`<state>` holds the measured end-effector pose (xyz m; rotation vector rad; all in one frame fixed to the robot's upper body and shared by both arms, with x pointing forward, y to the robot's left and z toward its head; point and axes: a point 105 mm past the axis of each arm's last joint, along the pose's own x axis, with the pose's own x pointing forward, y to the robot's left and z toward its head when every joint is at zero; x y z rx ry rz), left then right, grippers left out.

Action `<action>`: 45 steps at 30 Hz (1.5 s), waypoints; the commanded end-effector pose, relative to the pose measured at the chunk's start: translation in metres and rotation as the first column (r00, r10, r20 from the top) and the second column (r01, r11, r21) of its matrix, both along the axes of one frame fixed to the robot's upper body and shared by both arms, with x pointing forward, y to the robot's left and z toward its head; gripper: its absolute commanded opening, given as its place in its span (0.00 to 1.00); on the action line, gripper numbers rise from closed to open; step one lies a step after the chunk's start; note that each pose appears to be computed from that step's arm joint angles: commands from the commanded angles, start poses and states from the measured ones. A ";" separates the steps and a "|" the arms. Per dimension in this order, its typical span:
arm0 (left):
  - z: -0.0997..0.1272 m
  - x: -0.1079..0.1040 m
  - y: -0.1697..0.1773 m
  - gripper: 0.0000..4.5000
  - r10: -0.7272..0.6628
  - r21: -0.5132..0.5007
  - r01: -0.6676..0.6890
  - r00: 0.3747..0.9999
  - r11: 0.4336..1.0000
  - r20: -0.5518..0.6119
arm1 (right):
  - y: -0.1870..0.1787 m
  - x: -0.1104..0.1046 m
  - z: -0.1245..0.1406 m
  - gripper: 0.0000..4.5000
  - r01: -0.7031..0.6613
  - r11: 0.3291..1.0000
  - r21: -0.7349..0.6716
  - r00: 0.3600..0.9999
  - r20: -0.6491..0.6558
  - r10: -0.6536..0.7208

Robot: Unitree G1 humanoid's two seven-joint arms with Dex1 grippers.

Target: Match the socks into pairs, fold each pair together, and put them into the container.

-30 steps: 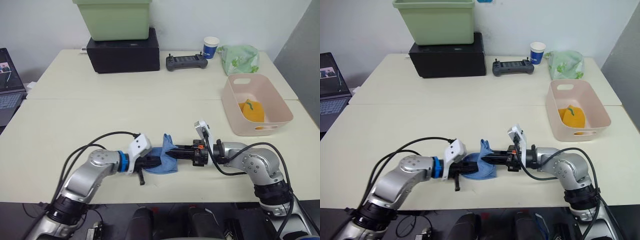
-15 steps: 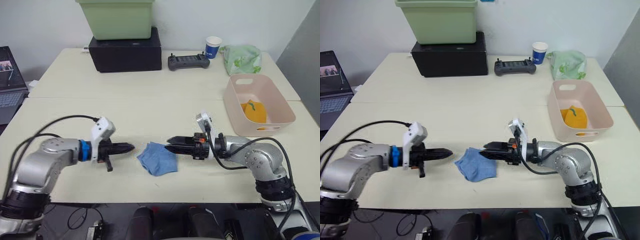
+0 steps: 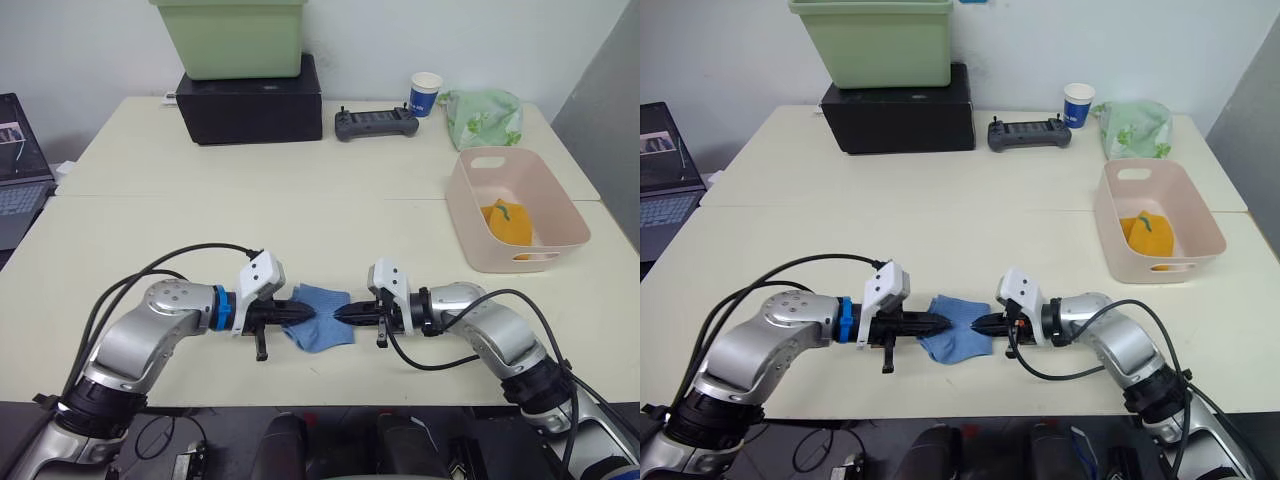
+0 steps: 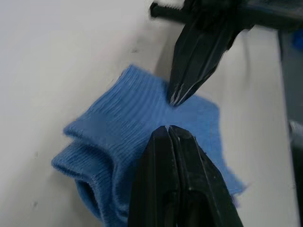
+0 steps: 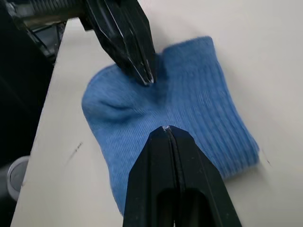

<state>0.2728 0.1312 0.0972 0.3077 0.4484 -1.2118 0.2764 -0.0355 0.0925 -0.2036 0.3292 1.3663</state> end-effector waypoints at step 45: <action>-0.001 -0.004 0.036 0.00 0.016 0.002 -0.016 1.000 1.000 0.014 | 0.034 0.005 -0.005 0.01 0.337 0.939 0.061 0.667 -0.720 -0.193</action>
